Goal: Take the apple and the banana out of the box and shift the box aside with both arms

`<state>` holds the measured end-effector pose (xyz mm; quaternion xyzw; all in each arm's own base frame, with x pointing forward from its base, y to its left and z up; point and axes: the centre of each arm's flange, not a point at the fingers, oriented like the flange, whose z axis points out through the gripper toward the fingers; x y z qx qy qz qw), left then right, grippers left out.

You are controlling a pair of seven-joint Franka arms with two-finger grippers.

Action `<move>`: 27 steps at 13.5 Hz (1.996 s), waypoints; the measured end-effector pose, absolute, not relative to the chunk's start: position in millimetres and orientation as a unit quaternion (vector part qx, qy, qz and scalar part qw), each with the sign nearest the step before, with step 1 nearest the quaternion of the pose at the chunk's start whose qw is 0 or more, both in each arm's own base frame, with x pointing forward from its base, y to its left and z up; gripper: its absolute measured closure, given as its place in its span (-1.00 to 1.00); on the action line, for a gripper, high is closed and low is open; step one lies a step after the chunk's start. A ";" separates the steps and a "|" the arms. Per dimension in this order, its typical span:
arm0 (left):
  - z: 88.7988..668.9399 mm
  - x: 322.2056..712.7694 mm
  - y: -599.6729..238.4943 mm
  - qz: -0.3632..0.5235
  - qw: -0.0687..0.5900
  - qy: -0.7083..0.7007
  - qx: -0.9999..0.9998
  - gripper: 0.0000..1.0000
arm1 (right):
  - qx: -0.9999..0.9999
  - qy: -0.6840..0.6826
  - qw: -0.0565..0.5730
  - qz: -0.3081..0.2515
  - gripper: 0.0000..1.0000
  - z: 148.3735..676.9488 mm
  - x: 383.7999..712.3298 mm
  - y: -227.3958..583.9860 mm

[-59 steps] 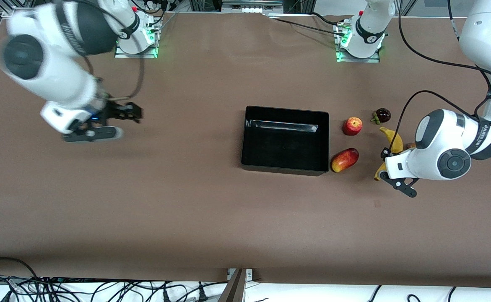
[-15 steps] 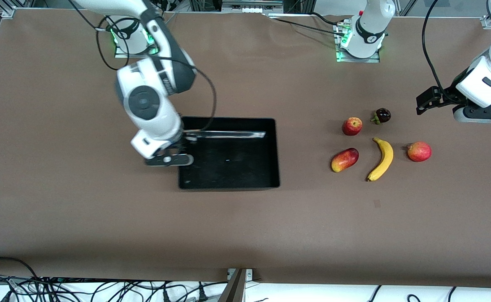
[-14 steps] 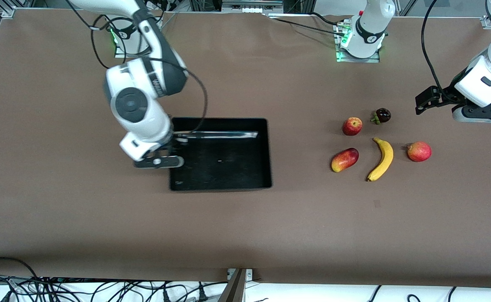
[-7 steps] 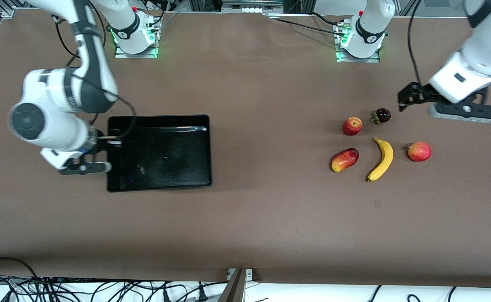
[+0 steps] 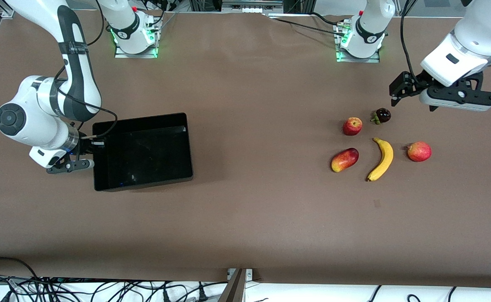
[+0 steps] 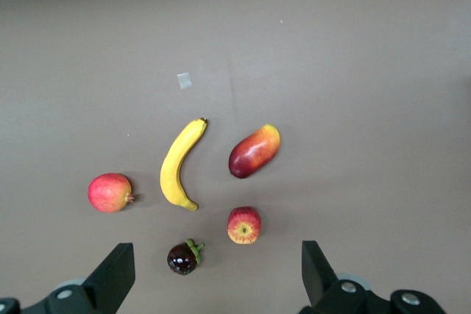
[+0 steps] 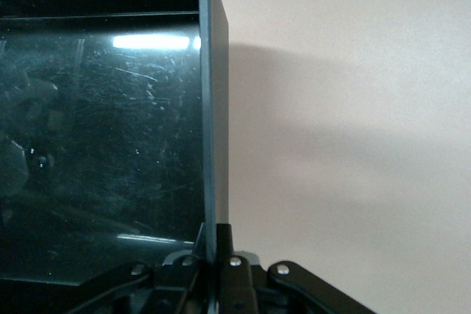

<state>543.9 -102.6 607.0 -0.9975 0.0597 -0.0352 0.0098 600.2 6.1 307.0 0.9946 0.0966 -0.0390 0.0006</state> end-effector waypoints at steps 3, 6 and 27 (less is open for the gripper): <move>582.0 562.7 -93.3 -0.026 0.006 0.016 -1.000 -1.00 | 0.995 0.099 -0.010 -0.026 0.91 279.0 582.2 -13.0; 566.0 574.5 -91.4 -0.020 0.003 -0.001 -1.000 -1.00 | 0.996 0.084 -0.009 -0.022 0.91 260.1 567.6 -23.5; 598.7 556.9 -105.4 0.018 0.010 0.008 -1.000 -1.00 | 0.995 0.076 -0.051 -0.037 -1.00 438.1 617.1 71.2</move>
